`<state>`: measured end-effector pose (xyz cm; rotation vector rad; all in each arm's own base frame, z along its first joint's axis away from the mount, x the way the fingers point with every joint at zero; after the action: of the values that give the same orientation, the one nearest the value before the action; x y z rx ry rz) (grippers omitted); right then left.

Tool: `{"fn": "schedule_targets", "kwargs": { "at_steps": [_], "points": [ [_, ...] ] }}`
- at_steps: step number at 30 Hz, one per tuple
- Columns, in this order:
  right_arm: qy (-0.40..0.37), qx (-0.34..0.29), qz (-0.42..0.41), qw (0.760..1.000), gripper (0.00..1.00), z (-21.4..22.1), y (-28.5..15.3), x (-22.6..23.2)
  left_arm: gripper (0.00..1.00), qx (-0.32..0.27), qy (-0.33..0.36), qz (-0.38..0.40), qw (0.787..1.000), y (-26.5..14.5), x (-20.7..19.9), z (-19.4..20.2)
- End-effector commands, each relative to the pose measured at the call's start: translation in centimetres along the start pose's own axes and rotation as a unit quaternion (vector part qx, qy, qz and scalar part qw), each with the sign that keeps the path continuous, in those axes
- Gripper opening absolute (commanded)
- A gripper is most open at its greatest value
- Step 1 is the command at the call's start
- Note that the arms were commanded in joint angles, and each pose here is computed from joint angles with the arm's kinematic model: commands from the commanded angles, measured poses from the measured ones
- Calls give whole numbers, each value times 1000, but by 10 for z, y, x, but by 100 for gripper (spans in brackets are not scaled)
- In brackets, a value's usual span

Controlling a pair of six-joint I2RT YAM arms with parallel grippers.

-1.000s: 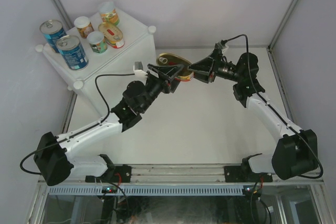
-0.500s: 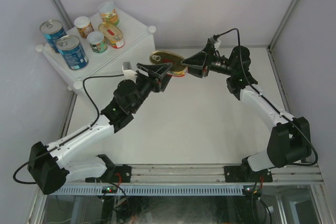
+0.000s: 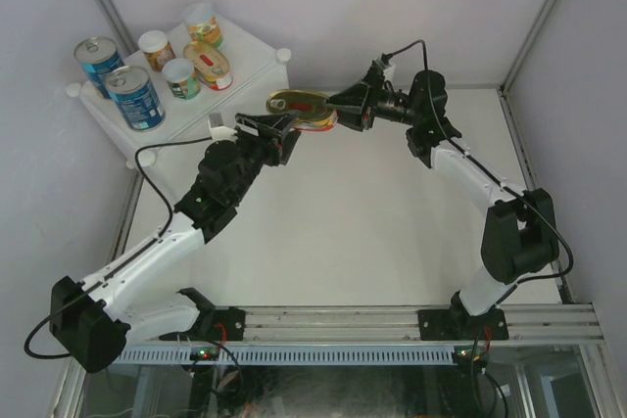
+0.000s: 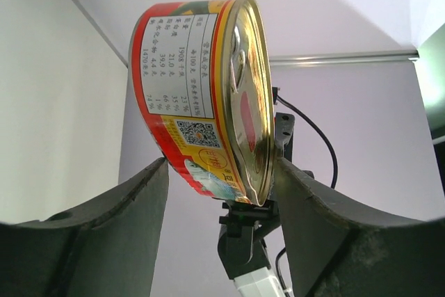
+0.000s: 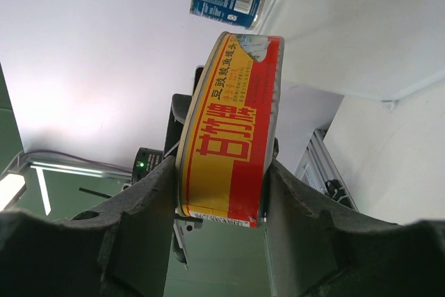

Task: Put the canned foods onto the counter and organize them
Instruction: Place the canned food on the counter.

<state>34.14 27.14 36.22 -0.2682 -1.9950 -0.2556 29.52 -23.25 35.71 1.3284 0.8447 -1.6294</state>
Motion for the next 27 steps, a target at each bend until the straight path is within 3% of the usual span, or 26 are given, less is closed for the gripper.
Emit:
{"fn": "schedule_targets", "kwargs": {
  "at_steps": [1,27],
  "points": [
    [-53,-18,-50,997,0,-18,9,36,66,-7,19,56,998,0,-48,-9],
    [-50,6,-74,996,0,-72,67,20,66,-19,63,82,994,48,-85,-59]
  ]
}}
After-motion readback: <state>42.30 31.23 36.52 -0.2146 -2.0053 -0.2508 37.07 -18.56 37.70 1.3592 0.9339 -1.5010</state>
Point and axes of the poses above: each gripper's point midway between its finger pads, its own y axis out along the fingers, its own x axis along the line the jaws close on, z = x × y, the point moved 3 cm from there along -y, back along the fingers, and after that the axes turned 14 degrees about -y, right-handed, at the moved point
